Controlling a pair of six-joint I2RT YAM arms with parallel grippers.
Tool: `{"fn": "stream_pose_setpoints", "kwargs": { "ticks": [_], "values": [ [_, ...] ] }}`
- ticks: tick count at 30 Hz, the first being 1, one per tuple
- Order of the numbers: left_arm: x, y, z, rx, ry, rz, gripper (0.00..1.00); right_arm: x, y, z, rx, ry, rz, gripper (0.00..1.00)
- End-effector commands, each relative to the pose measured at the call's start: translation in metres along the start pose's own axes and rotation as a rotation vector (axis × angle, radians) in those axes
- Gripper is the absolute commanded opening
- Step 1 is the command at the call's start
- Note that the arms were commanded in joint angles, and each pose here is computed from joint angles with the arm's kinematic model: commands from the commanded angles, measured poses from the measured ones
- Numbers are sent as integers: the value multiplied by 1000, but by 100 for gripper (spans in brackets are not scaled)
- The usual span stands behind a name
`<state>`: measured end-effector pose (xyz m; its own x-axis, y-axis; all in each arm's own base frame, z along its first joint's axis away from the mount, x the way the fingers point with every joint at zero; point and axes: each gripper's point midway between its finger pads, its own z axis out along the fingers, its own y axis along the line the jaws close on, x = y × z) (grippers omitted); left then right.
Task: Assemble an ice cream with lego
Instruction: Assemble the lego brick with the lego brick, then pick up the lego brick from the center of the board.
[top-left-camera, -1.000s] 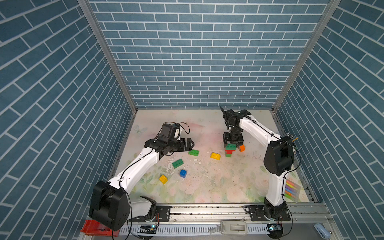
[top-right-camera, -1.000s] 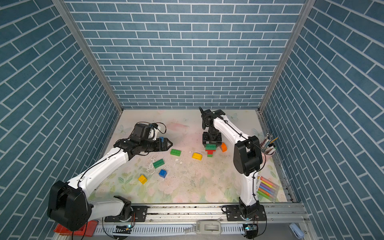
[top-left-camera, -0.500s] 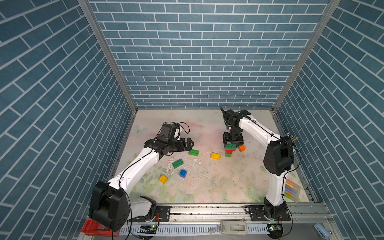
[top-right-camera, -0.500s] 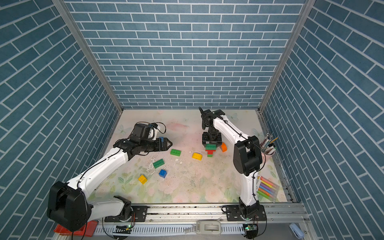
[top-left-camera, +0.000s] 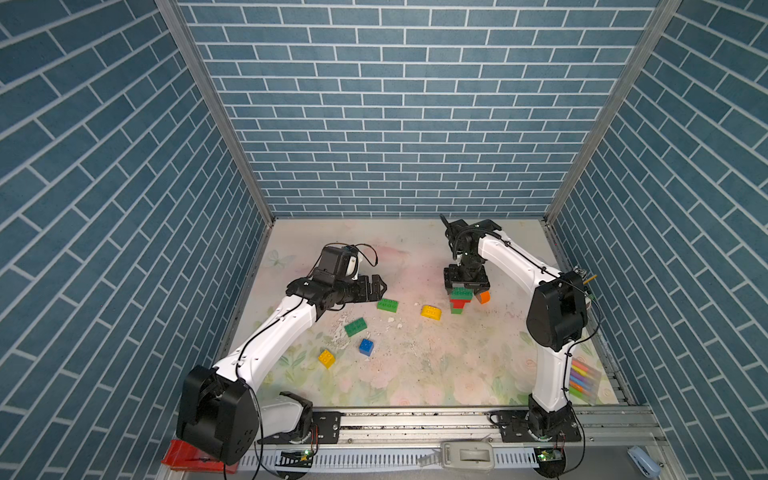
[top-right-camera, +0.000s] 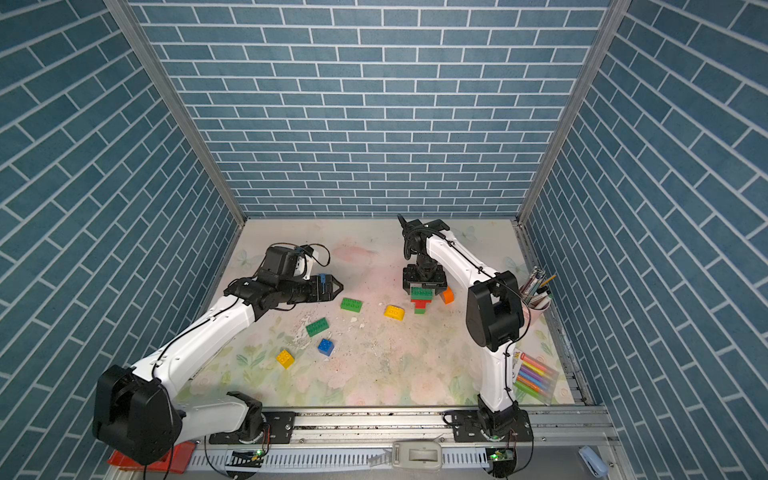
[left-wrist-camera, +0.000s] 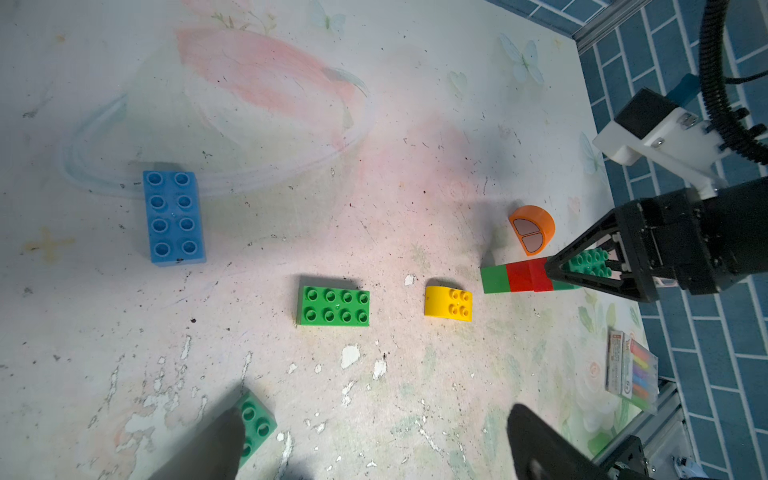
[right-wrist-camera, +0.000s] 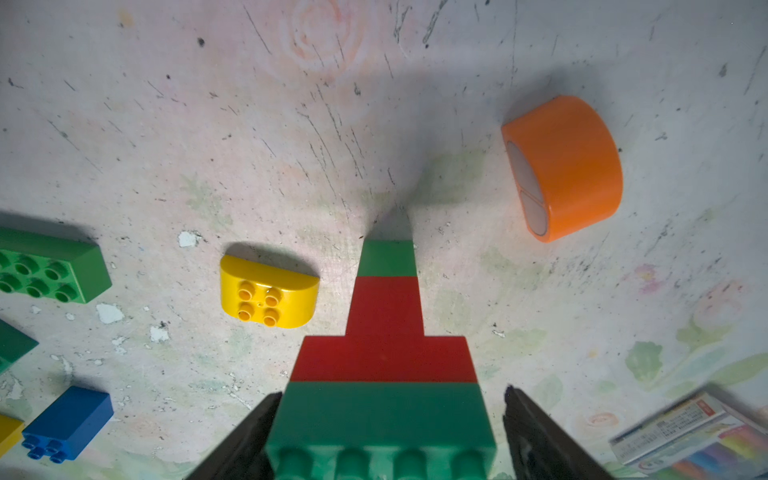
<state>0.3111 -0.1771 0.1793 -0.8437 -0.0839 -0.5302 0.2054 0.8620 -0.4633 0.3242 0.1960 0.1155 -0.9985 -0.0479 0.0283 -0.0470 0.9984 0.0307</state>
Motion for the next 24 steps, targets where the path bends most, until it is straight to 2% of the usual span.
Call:
{"fn": "stream_pose_setpoints", "kwargs": {
  "ticks": [1,7,12,18,24],
  "values": [
    [-6,-1,-11,-5,-17,18,100,4,0,-27,-17,-43,15,91],
    [-6,-1,-11,-4,-16,16,100,9,-7,-67,-27,-100,-3,91],
    [-8,-2,-12,0,-17,20,100,0,-38,-90,6,-157,-2,89],
    [-9,-3,-12,0,-14,20,100,-22,-78,-77,31,-180,28,85],
    [-9,-2,-12,-3,-14,17,100,-52,-86,-34,42,-217,-89,79]
  ]
}}
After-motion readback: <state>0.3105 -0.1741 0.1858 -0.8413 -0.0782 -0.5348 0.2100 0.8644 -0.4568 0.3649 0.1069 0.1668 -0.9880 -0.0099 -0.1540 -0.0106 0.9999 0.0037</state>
